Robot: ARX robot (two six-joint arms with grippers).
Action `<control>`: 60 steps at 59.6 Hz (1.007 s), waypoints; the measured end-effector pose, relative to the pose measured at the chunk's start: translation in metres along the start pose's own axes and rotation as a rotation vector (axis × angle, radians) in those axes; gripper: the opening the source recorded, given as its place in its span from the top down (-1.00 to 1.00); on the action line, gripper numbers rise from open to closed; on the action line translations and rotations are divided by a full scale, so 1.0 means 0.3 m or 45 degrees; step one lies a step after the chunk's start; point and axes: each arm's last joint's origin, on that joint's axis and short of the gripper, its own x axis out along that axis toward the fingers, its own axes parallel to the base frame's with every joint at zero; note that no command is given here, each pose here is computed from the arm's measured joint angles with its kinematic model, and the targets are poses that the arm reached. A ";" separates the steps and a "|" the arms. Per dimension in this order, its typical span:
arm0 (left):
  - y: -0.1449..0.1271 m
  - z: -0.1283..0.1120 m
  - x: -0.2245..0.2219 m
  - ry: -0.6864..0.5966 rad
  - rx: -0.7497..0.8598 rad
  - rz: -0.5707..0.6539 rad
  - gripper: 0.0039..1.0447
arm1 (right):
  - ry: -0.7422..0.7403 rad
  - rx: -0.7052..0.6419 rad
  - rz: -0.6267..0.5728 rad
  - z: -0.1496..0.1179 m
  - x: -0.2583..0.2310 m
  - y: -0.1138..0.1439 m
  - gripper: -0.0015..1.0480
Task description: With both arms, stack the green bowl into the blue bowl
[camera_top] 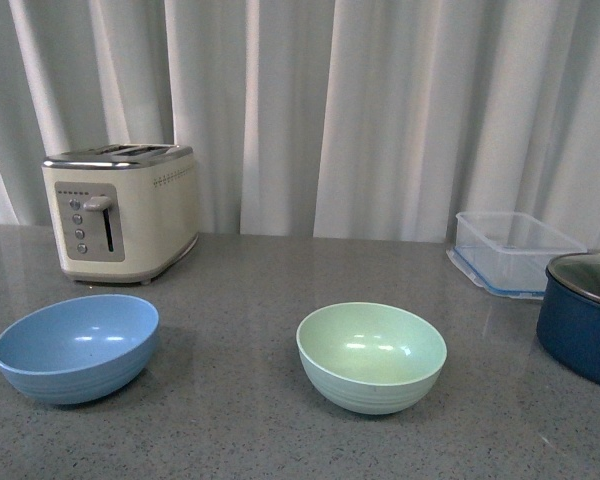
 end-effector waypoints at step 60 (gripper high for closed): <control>-0.154 0.270 0.375 0.058 0.107 0.069 -0.87 | 0.000 0.000 0.000 0.000 0.000 0.000 -0.81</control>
